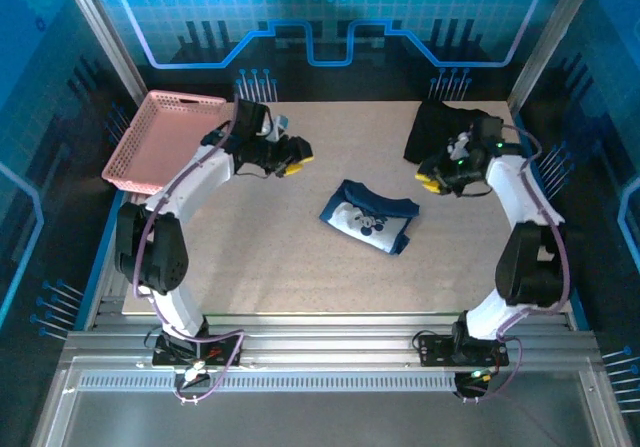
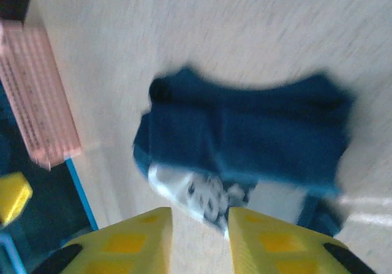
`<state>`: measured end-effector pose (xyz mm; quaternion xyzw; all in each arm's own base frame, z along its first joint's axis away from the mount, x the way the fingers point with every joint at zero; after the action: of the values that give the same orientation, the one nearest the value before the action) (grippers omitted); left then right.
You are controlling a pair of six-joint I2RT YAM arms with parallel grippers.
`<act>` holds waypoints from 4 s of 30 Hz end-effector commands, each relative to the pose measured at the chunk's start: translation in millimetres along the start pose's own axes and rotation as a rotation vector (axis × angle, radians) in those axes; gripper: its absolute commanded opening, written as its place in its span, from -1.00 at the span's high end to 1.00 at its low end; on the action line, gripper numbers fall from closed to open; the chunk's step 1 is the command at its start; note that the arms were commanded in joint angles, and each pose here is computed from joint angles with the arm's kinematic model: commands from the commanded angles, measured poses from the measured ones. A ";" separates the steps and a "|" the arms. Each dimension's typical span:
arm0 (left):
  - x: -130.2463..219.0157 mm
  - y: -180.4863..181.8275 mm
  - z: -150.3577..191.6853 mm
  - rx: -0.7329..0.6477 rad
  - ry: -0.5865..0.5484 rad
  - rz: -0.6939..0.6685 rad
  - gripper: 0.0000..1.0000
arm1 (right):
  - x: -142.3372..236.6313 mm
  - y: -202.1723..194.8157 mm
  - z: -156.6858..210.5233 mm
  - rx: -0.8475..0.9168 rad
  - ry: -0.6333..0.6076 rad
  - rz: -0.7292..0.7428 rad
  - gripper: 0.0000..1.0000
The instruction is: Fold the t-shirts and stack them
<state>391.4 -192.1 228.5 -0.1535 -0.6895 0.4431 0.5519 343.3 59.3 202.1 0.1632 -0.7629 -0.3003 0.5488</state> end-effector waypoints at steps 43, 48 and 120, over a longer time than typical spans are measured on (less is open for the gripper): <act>-117.0 25.0 43.2 -0.064 0.129 -0.148 0.34 | -102.7 13.1 -82.2 0.009 0.066 0.020 -0.24; -33.8 -40.0 23.8 -0.071 -0.022 0.065 -0.37 | -33.2 14.7 -27.1 0.116 0.040 0.153 -0.57; 155.0 112.5 70.0 -0.043 -0.451 -0.035 -0.98 | 15.7 11.2 -212.2 0.482 -0.330 0.755 1.00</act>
<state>247.1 -54.0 242.2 -0.0550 -0.8043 0.4537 0.3798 545.2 18.7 224.3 -0.0426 -0.8733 0.0749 0.4795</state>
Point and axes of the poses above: each hand's point on the last joint's axis, 136 mm out from that joint toward the fingers, its own x axis back along the fingers, its own y axis along the line the jaws close on, z = x × y, the point moved 5 cm from there along x, back along the fingers, and after that the axes turned 14 degrees about x, right-handed, at the moved point
